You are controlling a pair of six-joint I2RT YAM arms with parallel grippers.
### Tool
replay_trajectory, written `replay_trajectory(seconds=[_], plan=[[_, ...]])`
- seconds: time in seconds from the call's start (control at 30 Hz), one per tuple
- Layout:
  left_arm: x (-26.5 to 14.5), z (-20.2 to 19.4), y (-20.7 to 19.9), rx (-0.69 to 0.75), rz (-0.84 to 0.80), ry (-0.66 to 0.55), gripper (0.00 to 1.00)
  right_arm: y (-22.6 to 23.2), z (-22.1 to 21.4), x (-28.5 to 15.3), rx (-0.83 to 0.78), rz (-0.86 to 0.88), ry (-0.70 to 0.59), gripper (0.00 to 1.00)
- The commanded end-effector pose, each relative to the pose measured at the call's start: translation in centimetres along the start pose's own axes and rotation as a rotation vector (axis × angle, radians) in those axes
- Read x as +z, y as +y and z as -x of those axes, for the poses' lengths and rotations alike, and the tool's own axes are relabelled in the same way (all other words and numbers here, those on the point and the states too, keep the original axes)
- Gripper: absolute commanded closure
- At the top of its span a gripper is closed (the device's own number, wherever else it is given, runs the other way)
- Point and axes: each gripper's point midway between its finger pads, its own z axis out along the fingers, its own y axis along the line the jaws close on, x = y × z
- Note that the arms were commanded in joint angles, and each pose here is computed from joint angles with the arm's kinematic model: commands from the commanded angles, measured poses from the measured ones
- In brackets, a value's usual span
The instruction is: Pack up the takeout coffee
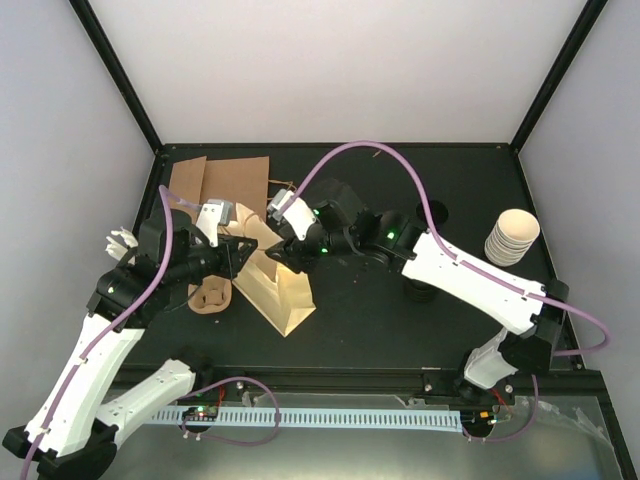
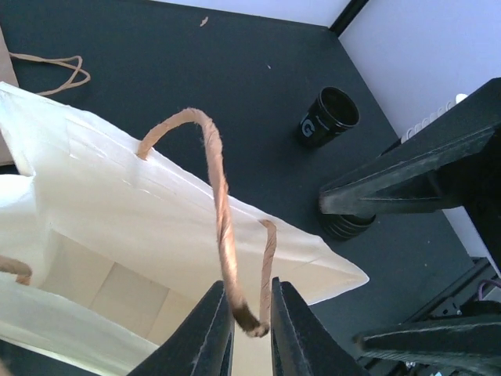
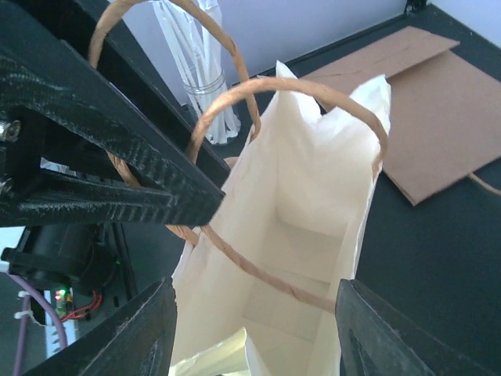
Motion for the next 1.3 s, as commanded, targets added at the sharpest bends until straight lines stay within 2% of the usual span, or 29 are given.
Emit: replay_trajectory(seconds=[0.0,0.3,0.57,0.73,0.83,1.27], plan=[[-0.5,0.8,-1.2,0.015,-0.054,-0.035,0.84,0.6,2.0,0.4,-0.136,0.010,-0.084,0.43],[-0.5,1.2,-1.7,0.020,-0.081,-0.043,0.84,1.4,0.9,2.8,-0.265,0.073,-0.090,0.57],[-0.2,1.3,-1.8,0.021,-0.087,-0.042,0.84,1.3,0.2,4.2,-0.275,0.081,-0.069,0.65],[-0.4,1.5,-1.9,0.024,-0.088,-0.047,0.84,0.5,0.6,4.4,-0.265,0.033,-0.088,0.82],[-0.5,1.7,-2.0,0.023,-0.088,-0.050,0.84,-0.3,1.3,3.4,-0.246,-0.022,-0.137,0.97],[0.4,3.3,-3.1,0.033,-0.133,-0.067,0.78,-6.0,2.8,-3.7,-0.069,-0.309,-0.258,0.99]])
